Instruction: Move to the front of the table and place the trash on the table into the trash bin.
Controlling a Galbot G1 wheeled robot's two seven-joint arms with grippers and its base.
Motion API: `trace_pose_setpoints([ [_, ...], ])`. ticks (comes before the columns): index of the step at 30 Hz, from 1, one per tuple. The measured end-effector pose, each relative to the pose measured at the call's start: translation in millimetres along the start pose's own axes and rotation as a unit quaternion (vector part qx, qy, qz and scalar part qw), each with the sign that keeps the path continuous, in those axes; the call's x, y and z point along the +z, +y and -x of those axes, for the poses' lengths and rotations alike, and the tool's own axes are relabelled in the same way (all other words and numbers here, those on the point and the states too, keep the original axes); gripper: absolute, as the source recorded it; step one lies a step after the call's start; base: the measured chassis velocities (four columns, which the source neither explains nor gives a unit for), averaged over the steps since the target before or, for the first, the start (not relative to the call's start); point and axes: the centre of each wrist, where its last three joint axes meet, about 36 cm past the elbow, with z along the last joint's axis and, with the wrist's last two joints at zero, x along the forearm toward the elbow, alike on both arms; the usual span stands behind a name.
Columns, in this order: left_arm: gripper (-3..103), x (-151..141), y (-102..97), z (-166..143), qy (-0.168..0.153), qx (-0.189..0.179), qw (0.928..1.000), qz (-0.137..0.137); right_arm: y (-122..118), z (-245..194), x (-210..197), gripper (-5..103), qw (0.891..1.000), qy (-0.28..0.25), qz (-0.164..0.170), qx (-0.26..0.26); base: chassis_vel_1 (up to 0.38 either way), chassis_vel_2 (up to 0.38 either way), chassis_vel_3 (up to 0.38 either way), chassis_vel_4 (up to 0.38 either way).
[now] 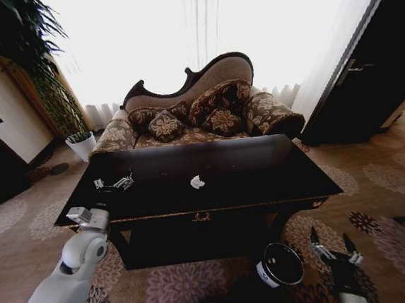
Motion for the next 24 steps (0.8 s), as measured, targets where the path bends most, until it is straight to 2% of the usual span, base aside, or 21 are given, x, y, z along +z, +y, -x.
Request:
trace_pose_setpoints([
  [4, 100, 0.0, 0.0, 0.0, 0.000, 0.000, 1.0000, 0.000, -3.4, 23.0, -22.3, 100, 1.000, -0.017, 0.001, -0.016, 0.000, 0.000, 0.000, 0.000],
  [10, 100, 0.0, 0.0, 0.0, 0.000, 0.000, 1.0000, 0.000, 9.8, 61.4, -66.0, 100, 0.997, -0.036, 0.011, -0.063, 0.000, 0.000, 0.000, 0.000],
  [18, 100, 0.0, 0.0, 0.0, 0.000, 0.000, 1.0000, 0.000, 29.0, 96.4, -92.4, 100, 0.991, -0.023, 0.009, -0.135, 0.000, 0.000, 0.000, 0.000],
  [24, 100, 0.0, 0.0, 0.0, 0.000, 0.000, 1.0000, 0.000, 39.5, 137.9, -108.7, 100, 0.979, 0.006, -0.010, -0.206, 0.000, 0.000, 0.000, 0.000],
])
